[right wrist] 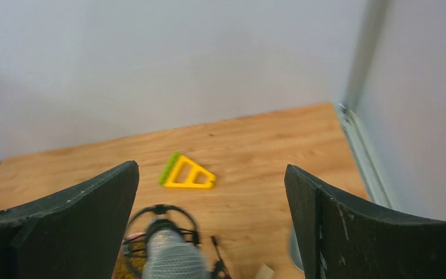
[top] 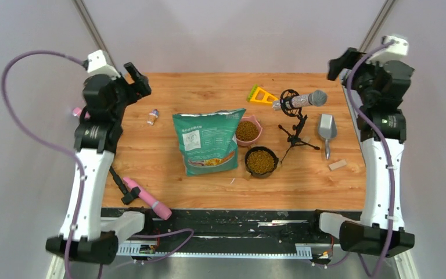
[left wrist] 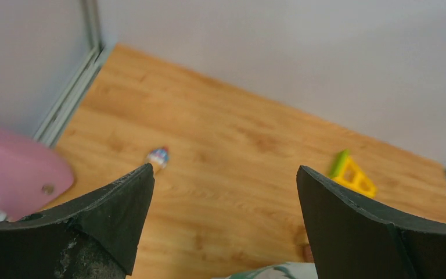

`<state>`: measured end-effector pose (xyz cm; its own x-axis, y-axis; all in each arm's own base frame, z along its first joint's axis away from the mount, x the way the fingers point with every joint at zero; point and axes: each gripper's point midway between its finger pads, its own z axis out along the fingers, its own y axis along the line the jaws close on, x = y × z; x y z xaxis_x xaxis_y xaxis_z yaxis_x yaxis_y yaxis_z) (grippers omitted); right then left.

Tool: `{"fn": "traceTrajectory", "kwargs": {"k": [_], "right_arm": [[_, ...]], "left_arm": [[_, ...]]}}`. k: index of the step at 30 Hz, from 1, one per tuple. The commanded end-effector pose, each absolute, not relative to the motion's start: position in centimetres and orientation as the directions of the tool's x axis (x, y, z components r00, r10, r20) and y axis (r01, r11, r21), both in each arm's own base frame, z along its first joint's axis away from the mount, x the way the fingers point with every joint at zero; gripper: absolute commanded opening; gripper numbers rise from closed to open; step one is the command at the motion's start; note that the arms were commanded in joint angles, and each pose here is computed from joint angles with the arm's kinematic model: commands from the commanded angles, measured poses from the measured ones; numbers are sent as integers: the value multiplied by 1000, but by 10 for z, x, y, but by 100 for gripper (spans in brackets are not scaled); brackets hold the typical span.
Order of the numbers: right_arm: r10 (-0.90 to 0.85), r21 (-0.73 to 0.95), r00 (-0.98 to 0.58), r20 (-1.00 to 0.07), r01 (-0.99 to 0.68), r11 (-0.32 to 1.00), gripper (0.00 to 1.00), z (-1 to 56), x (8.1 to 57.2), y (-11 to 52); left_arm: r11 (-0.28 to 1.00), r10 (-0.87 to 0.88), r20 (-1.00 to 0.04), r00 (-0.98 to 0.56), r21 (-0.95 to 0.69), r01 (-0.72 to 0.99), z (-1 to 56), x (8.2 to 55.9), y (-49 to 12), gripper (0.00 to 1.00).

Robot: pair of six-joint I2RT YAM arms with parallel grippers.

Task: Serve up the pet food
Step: Reset both arms

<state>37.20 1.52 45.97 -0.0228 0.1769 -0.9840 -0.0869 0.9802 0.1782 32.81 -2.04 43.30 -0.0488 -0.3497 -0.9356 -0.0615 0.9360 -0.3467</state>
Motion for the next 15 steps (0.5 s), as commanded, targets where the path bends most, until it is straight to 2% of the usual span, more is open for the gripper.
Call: {"fn": "traceTrajectory", "kwargs": {"k": [1,6,12,15], "right_arm": [[424,413,-8,-906,203,888,100,433,363,-79],[527,462,-12,-850,464,755,100,370,342,-147],[629,504,-18,-778,580,640,100,302,316,-146],[642,500,-38,-766,593,631,100,280,303,-138]], "left_arm": [[881,-375,-890,-259,-255,-399,339,348,19,100],[842,-373,-890,-264,-205,-499,307,339,37,100],[832,-382,-882,-275,-199,-518,293,321,40,100],[838,-393,-878,-274,-219,-500,294,317,36,100]]}}
